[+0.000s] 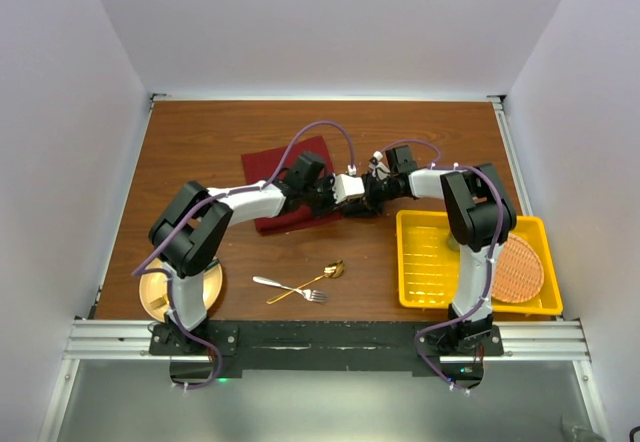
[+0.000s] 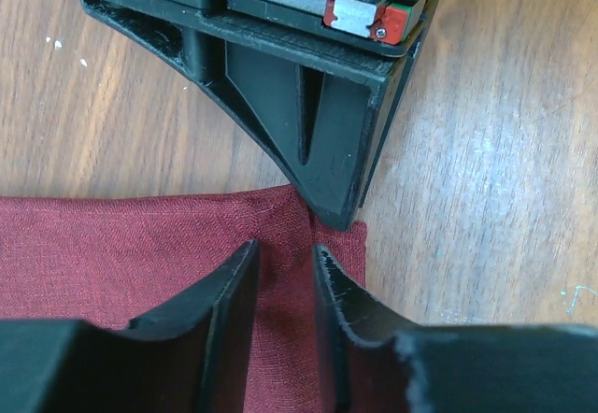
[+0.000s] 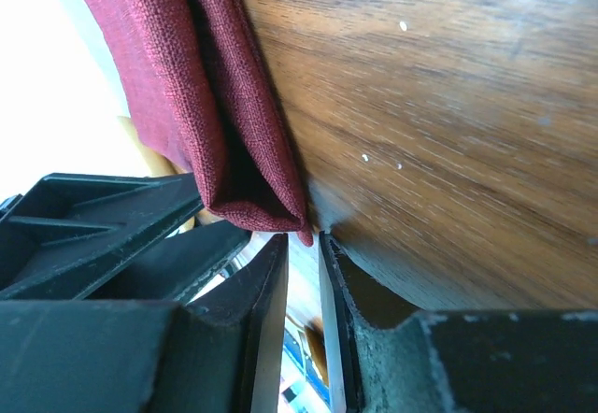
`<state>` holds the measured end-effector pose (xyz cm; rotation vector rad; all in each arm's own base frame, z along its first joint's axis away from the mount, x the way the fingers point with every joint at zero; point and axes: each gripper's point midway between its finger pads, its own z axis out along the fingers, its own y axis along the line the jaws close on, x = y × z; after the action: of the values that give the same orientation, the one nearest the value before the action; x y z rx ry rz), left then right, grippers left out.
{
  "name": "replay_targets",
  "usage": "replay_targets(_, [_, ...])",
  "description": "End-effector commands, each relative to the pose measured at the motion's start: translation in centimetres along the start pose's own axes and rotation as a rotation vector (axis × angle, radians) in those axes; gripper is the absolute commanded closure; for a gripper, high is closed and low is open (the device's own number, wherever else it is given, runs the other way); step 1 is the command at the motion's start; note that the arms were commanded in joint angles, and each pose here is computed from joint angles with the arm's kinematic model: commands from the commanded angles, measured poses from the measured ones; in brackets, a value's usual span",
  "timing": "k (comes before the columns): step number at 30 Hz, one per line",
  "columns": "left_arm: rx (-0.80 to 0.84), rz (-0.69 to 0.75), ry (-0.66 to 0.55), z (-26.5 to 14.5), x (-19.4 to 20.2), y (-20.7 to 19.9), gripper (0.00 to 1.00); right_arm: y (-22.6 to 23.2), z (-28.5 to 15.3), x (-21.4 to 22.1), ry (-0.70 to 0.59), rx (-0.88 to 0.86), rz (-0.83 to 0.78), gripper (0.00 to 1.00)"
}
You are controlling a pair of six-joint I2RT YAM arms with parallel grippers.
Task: Fold the napkin into a case and place the utensils inside
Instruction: Smooth out the lower triangle-folded napkin at the center of the board.
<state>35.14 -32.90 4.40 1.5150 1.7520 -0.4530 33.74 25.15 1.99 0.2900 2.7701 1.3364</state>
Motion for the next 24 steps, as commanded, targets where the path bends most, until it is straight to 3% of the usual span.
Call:
replay_targets(1, [-0.004,-0.027,0.008,0.6,0.8,0.0,0.65,-1.4,0.6,-0.1,-0.019,0.045,0.014,0.76])
replay_targets(11, [0.0,-0.057,0.021,0.9,1.5,0.4,0.76,-2.5,1.1,0.3,-0.003,0.093,0.018,0.76])
replay_targets(19, [0.002,-0.114,-0.021,0.3,0.8,1.7,1.0,-3.1,1.3,0.8,0.002,0.14,0.009,0.73])
replay_targets(24, [0.004,-0.142,-0.054,-0.4,-0.1,2.2,1.0,-3.2,2.0,0.7,-0.001,0.163,0.0,0.73])
